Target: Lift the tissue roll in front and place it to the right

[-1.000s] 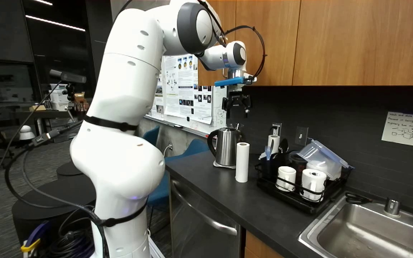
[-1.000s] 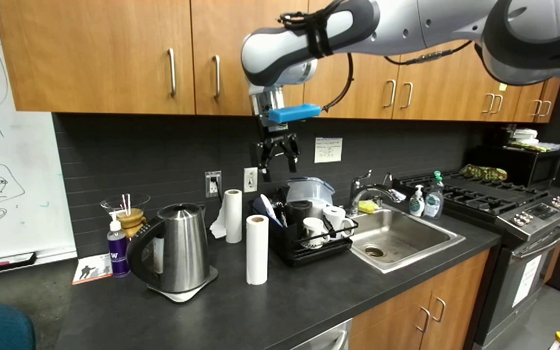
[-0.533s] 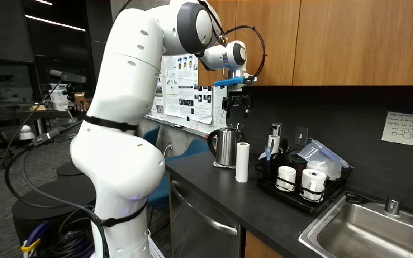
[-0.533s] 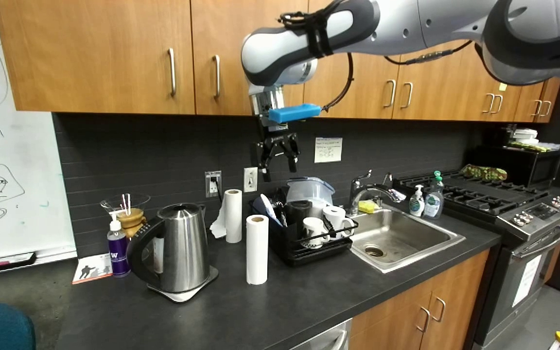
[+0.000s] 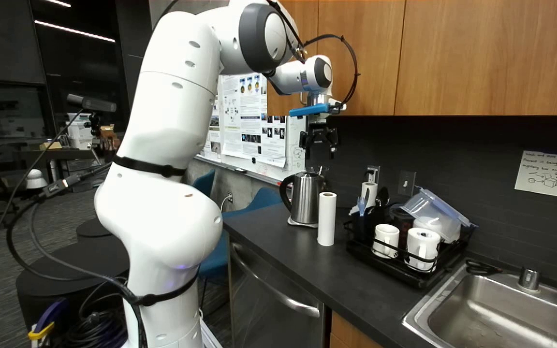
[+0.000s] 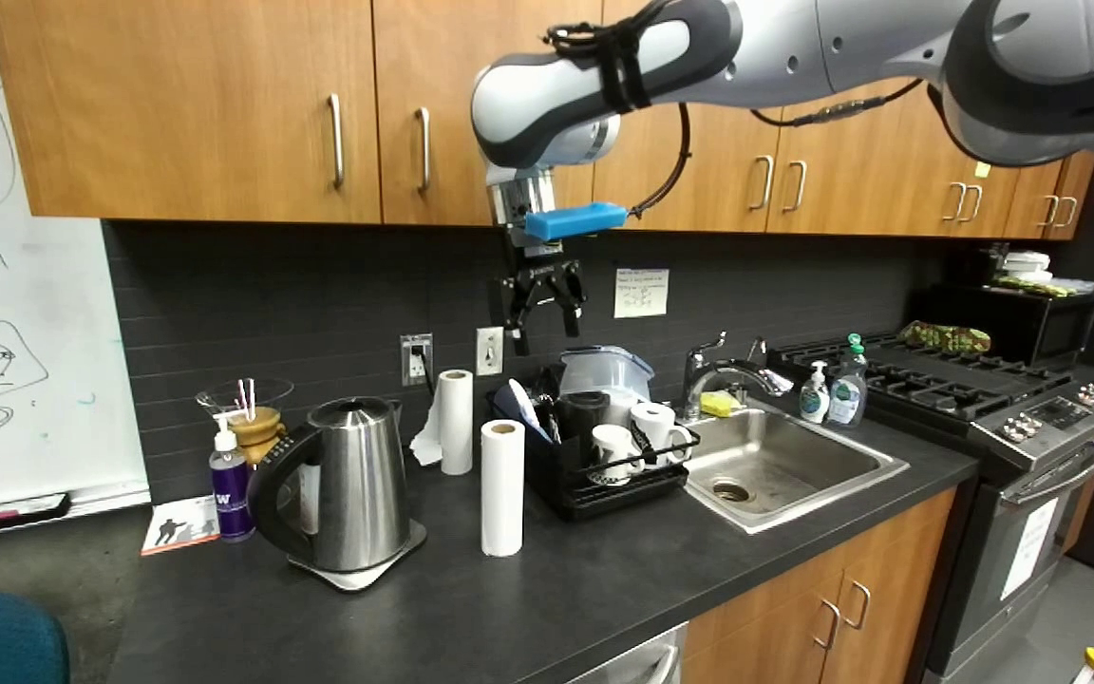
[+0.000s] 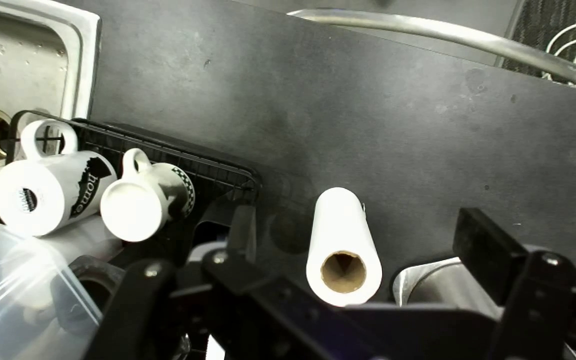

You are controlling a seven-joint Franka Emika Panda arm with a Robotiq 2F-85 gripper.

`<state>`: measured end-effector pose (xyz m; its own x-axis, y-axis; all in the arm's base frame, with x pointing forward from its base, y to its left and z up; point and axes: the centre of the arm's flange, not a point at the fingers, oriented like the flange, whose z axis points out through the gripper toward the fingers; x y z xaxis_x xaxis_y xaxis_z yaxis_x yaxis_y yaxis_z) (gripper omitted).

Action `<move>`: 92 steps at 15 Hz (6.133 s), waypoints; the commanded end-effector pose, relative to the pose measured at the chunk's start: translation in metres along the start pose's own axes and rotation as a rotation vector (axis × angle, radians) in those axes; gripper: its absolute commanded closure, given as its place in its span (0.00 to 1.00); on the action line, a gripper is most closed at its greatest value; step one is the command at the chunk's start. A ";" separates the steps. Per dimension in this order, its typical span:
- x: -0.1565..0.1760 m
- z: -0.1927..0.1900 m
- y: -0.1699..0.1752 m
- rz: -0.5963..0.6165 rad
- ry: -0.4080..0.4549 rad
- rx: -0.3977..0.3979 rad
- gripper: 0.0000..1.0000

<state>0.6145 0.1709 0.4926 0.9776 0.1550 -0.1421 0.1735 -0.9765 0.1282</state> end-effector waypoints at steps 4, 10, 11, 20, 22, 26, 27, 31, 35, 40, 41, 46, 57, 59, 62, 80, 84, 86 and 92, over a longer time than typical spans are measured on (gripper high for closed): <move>-0.005 0.009 0.017 0.042 -0.009 0.047 0.00; 0.019 0.025 0.037 0.096 0.051 0.129 0.00; 0.027 0.024 0.030 0.090 0.074 0.131 0.00; 0.043 0.056 -0.051 -0.012 0.091 0.093 0.00; 0.046 0.068 -0.057 -0.019 0.078 0.083 0.00; 0.048 0.095 -0.046 0.020 0.029 0.058 0.00; 0.053 0.103 -0.041 0.033 0.023 0.045 0.00; 0.062 0.106 -0.024 0.063 0.051 0.011 0.00; 0.068 0.087 -0.027 0.055 0.107 0.035 0.00; 0.077 0.078 -0.042 0.039 0.137 0.064 0.00; 0.081 0.083 -0.043 0.040 0.132 0.063 0.00; 0.097 0.119 -0.041 0.061 0.100 0.062 0.00; 0.097 0.120 -0.006 0.189 0.108 0.015 0.00; 0.093 0.109 -0.001 0.212 0.125 0.018 0.00; 0.093 0.101 -0.002 0.225 0.138 0.022 0.00; 0.096 0.145 -0.025 0.252 0.064 0.054 0.00; 0.095 0.153 -0.025 0.263 0.048 0.050 0.00; 0.095 0.153 -0.025 0.267 0.044 0.049 0.26; 0.094 0.148 -0.025 0.264 0.051 0.042 0.55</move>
<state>0.6881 0.1881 0.3252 0.9947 -0.0836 -0.0602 -0.0765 -0.9908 0.1120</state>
